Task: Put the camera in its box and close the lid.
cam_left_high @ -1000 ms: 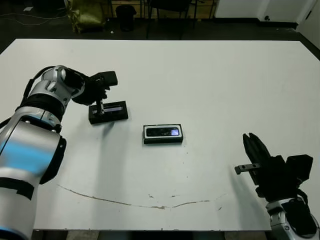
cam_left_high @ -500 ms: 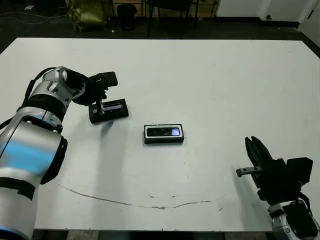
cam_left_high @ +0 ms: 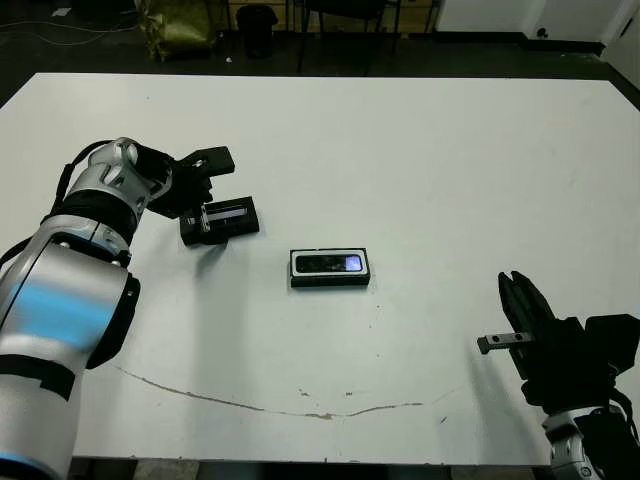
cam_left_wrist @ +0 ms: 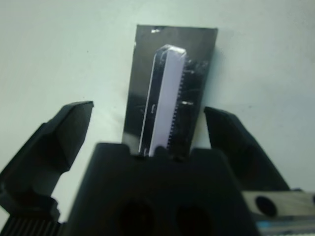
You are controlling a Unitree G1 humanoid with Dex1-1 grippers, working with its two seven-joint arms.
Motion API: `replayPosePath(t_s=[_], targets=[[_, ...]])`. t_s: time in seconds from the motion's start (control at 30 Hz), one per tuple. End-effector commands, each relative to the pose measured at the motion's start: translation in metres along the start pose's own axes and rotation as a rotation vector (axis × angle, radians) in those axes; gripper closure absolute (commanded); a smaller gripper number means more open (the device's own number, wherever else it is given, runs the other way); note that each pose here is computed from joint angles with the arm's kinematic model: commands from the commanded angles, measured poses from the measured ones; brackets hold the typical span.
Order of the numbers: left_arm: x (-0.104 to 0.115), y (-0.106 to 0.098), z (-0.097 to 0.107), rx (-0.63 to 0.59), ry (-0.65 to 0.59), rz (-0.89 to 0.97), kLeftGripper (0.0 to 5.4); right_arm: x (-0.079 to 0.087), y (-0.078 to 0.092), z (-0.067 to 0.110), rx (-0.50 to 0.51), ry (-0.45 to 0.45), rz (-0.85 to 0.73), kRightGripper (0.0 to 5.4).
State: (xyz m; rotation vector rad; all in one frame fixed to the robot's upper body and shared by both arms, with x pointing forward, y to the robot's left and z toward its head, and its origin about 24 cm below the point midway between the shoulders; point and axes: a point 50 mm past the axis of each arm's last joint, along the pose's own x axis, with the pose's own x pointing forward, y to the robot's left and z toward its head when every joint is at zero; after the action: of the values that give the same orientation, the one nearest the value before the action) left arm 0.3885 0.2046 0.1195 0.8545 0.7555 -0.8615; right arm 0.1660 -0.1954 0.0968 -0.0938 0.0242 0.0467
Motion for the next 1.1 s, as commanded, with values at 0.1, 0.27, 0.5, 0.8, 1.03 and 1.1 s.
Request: replayPosePath(t_s=[0.1, 0.27, 0.5, 0.8, 1.03, 1.1], targets=[[0.017, -0.018, -0.025, -0.053, 0.071, -0.060, 0.01, -0.018, -0.004, -0.013, 0.009, 0.128, -0.056, 5.40], [0.023, -0.025, -0.031, -0.099, 0.097, -0.093, 0.40, -0.020, -0.006, -0.015, 0.022, 0.132, -0.065, 5.40], [0.026, -0.029, -0.033, -0.141, 0.129, -0.122, 2.12, -0.022, -0.007, -0.019, 0.008, 0.133, -0.075, 5.40], [0.026, -0.032, -0.033, -0.040, 0.265, -0.184, 3.38, -0.024, -0.005, -0.020, -0.005, 0.136, -0.085, 5.40], [0.023, -0.032, -0.034, 0.045, 0.330, -0.224, 3.44, -0.025, -0.003, -0.023, 0.031, 0.122, -0.080, 5.40], [0.022, -0.032, -0.032, 0.038, 0.330, -0.251, 3.44, -0.025, -0.001, -0.023, 0.038, 0.119, -0.080, 5.40]])
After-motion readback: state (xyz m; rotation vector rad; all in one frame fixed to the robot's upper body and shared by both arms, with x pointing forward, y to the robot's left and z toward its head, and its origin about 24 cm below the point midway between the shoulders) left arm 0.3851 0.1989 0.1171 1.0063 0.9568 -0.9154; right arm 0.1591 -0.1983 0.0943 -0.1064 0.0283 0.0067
